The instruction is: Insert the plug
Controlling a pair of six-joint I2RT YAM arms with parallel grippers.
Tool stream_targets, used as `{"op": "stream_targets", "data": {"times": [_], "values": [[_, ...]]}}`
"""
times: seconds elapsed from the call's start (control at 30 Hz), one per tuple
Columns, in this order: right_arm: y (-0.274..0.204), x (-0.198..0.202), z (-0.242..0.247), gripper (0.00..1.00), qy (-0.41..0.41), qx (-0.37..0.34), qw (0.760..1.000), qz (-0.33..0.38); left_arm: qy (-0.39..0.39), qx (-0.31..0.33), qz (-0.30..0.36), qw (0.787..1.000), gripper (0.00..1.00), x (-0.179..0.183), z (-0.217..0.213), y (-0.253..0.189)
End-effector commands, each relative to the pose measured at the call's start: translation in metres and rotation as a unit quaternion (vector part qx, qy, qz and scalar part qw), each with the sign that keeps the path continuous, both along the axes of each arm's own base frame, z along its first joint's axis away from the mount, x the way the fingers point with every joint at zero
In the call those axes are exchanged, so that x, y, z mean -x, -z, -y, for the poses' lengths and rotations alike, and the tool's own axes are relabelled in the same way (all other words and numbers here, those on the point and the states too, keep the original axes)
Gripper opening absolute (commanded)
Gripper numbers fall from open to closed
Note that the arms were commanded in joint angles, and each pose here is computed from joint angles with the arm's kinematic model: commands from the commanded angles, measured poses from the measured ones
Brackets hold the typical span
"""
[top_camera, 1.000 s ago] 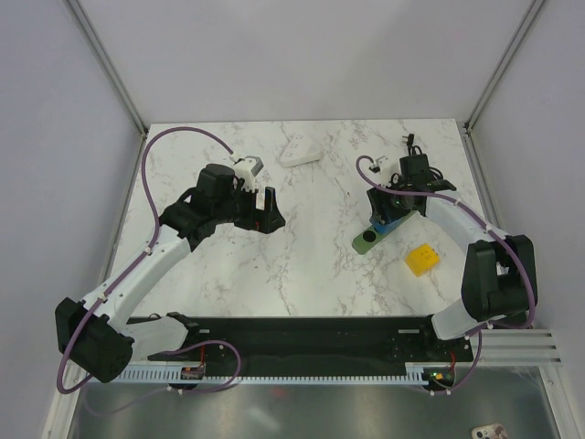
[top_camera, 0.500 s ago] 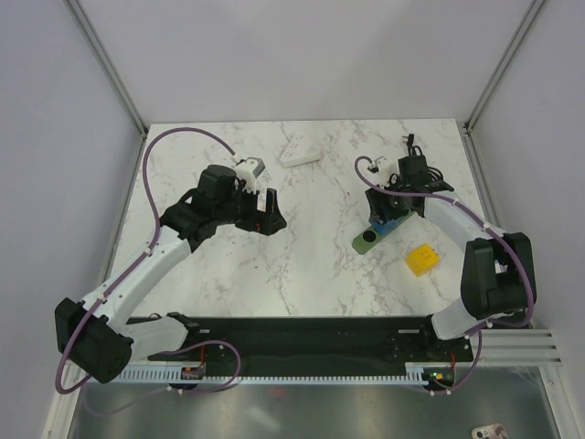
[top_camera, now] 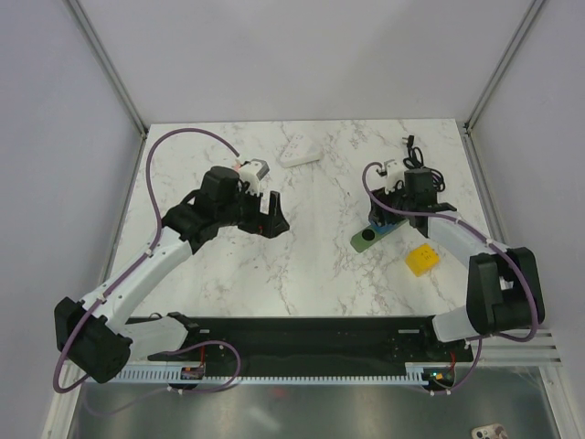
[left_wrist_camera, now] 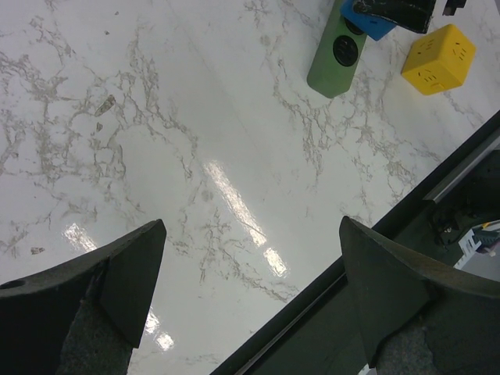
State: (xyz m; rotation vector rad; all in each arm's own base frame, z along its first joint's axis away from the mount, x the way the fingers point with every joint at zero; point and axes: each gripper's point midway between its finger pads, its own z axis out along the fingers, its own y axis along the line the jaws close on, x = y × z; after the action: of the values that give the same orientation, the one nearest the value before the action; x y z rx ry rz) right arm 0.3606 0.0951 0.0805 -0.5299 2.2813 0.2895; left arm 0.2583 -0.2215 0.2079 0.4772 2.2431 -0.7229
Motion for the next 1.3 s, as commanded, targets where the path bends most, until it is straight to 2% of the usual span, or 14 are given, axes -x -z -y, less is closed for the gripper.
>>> {"op": "stream_targets", "data": {"times": [0.0,0.17,0.27,0.43,0.63,0.8,1.0,1.13,1.27], "values": [[0.005,0.012,0.000,0.00,0.059,-0.046,0.997,-0.004,0.018,0.006,0.041,0.999,1.00,0.000,0.004,-0.015],[0.006,0.020,-0.003,0.00,0.110,-0.094,0.989,0.015,0.019,-0.001,0.049,0.999,1.00,0.001,0.006,-0.016],[0.013,0.026,-0.013,0.00,0.118,-0.070,0.990,0.017,0.015,-0.004,0.052,0.999,1.00,0.000,0.004,-0.017],[0.010,0.013,-0.006,0.00,0.162,-0.036,0.986,0.027,0.006,-0.010,0.057,0.998,1.00,-0.001,0.001,-0.017],[0.011,0.012,-0.025,0.00,0.156,-0.023,0.986,0.052,0.002,-0.014,0.060,0.998,1.00,-0.004,0.000,-0.017],[0.012,0.017,-0.039,0.00,0.172,-0.065,0.982,0.039,0.005,-0.016,0.054,0.998,1.00,-0.006,0.003,-0.015],[0.047,0.037,-0.039,0.00,0.212,-0.052,0.976,0.008,0.008,-0.012,0.054,0.998,1.00,-0.003,0.002,-0.015],[0.044,0.044,-0.041,0.00,0.220,-0.076,0.972,0.031,0.010,-0.013,0.056,0.998,1.00,-0.001,0.004,-0.016],[0.043,0.053,-0.041,0.00,0.220,-0.067,0.973,0.038,0.011,-0.013,0.056,0.998,1.00,-0.002,0.005,-0.016]]}}
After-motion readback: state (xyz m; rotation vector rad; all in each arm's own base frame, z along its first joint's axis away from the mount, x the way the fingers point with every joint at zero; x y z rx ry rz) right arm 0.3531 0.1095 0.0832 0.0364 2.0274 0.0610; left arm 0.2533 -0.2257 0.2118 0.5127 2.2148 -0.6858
